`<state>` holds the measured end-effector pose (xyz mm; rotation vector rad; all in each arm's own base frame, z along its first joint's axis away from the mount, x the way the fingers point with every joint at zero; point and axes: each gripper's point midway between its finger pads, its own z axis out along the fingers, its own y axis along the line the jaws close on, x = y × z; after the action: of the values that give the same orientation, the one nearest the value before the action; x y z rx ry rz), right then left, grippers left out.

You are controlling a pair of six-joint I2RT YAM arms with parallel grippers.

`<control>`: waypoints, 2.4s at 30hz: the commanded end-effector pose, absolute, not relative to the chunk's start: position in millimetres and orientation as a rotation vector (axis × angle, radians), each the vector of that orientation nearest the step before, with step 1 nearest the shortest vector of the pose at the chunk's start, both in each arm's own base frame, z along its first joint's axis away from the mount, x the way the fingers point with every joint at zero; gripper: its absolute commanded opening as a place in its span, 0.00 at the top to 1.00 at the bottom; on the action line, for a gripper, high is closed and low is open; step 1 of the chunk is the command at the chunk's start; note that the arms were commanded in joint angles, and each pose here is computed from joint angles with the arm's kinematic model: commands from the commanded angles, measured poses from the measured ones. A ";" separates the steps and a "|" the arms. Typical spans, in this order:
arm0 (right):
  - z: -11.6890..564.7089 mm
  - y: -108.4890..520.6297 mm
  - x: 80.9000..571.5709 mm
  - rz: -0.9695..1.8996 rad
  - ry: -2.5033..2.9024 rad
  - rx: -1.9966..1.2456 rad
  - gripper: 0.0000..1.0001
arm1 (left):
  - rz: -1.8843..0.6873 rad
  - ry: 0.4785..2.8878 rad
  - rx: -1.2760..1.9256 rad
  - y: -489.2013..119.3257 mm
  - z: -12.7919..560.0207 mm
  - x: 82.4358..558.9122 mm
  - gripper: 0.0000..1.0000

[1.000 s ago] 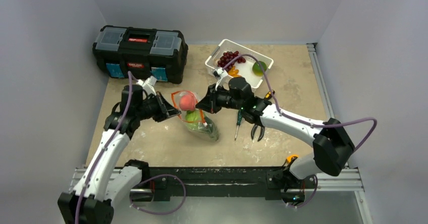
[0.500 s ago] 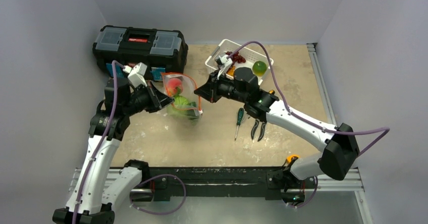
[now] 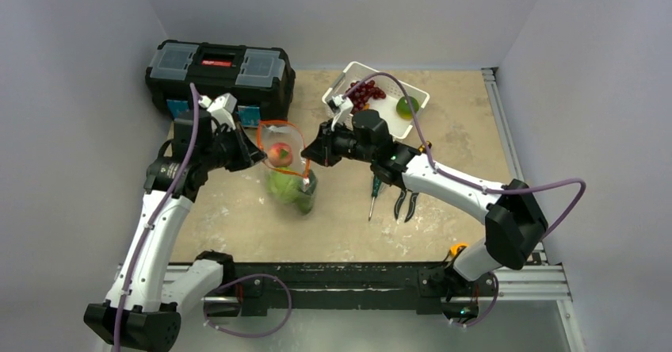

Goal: Place the food in the zip-top bag and seal the zipper

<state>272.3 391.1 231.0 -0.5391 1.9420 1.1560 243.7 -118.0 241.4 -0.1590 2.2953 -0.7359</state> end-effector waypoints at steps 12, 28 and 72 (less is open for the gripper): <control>286.7 399.3 288.5 1.124 1.807 -0.549 0.58 | -0.655 2.179 -0.006 -111.6 249.7 262.1 1.00; 281.3 296.2 397.5 0.351 1.869 -0.041 0.08 | -0.670 2.183 0.004 -113.4 247.6 256.8 1.00; 92.0 88.1 586.3 -0.954 1.957 -0.079 0.02 | -0.713 2.203 0.014 -119.6 242.8 257.5 1.00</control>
<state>576.6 80.8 80.6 -0.1143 1.9989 -0.9854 251.4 -117.4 235.3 -0.0159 2.2488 -0.7022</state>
